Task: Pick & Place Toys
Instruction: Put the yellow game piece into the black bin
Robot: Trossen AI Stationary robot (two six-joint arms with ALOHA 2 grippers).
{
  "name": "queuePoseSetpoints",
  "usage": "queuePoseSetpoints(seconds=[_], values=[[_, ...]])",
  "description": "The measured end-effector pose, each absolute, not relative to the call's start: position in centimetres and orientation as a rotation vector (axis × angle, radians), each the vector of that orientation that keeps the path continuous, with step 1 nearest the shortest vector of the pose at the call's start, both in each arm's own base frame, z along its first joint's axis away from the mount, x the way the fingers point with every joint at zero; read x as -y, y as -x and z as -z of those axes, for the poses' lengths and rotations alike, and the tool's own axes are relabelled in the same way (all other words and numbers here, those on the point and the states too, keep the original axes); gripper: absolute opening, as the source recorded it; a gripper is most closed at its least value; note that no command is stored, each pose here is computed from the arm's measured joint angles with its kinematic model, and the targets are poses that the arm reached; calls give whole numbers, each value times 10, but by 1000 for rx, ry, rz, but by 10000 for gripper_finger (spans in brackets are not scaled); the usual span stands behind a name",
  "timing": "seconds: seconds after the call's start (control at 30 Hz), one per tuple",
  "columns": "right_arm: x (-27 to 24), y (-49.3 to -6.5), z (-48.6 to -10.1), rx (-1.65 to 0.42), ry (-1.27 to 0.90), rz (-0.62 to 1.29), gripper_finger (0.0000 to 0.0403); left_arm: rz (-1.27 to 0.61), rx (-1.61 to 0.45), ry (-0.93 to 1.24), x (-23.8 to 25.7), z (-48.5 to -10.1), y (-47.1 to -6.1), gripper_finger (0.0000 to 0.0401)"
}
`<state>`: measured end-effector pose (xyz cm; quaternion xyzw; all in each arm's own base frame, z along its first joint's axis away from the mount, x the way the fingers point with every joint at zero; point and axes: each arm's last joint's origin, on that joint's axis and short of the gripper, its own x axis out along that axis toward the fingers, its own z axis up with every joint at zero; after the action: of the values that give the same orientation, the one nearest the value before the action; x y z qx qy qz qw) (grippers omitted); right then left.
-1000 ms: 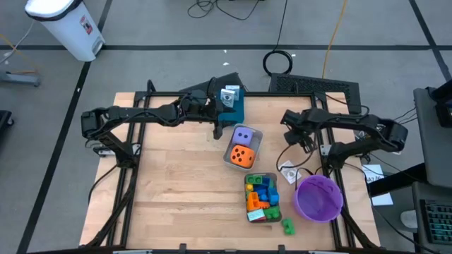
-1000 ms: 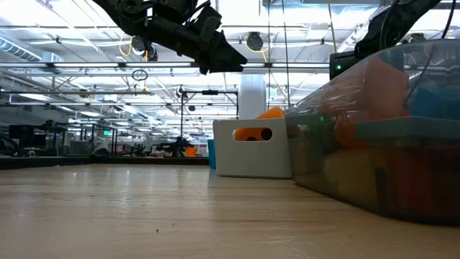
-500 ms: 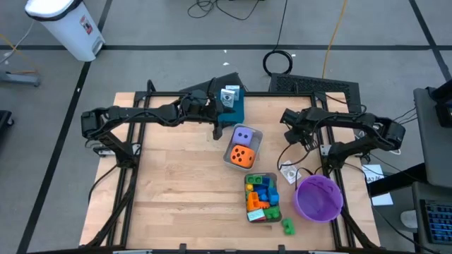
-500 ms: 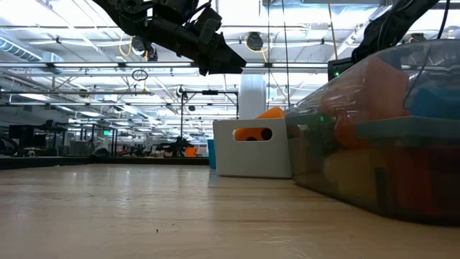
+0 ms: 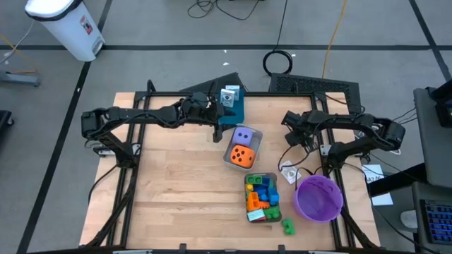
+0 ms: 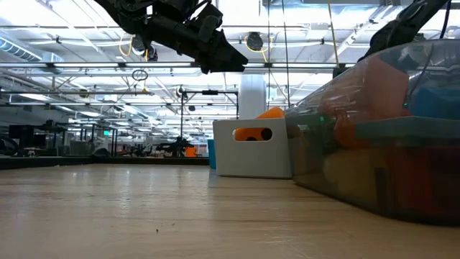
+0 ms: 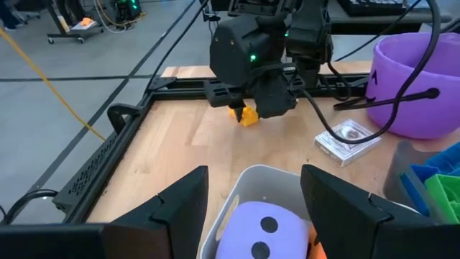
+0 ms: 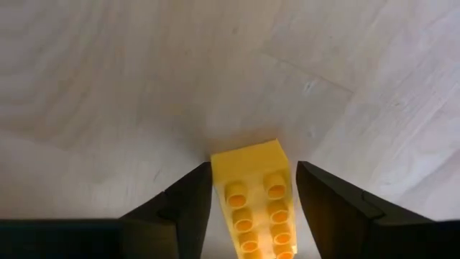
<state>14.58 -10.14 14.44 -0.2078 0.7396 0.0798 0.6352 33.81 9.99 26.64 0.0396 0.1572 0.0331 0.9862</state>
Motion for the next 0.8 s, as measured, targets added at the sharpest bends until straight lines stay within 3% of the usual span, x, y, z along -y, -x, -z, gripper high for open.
queuePoseSetpoints(seconds=[0.23, 0.6, 0.8], values=[[102, -147, -145, -1679, 482, -171, 134, -67, -317, -78, -100, -266, -338, 227], [87, -168, -165, -1668, 628, -71, 139, -68, -317, -73, -100, -266, -338, 227], [66, -194, -199, -1479, 535, -22, 136, -68, -317, -71, -100, -266, -338, 227]])
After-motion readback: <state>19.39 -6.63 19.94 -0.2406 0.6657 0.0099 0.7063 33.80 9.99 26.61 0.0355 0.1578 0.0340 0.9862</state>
